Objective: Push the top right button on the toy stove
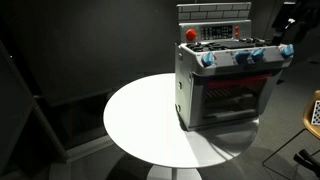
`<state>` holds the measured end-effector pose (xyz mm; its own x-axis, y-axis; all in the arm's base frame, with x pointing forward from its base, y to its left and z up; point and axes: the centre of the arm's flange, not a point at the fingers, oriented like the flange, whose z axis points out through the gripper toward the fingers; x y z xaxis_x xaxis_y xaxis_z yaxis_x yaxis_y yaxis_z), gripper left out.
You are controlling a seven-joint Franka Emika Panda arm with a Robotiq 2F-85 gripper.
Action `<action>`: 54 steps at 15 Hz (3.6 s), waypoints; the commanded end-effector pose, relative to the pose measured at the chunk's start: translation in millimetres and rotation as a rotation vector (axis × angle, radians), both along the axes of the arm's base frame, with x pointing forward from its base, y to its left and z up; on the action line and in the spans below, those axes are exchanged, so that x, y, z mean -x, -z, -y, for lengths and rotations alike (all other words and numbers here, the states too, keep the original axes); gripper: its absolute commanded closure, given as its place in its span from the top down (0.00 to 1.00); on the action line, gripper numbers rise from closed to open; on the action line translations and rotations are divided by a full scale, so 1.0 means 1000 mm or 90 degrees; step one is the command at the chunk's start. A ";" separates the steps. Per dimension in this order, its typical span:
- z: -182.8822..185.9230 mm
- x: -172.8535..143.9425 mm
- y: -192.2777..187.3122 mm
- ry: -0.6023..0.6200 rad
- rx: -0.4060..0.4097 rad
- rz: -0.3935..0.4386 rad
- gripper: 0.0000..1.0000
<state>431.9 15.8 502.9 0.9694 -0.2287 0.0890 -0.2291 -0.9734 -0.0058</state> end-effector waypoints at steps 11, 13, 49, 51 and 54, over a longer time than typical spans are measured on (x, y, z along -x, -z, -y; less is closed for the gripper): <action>0.024 -0.039 -0.040 0.033 0.026 0.073 1.00; 0.033 -0.054 -0.053 0.042 0.035 0.097 1.00; 0.114 -0.184 -0.025 0.139 0.136 0.168 1.00; 0.115 -0.186 -0.025 0.138 0.138 0.169 1.00; 0.118 -0.189 -0.024 0.140 0.138 0.168 1.00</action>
<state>607.3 -98.1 522.2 0.8474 -0.3581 0.3920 -0.4310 -0.8951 0.1140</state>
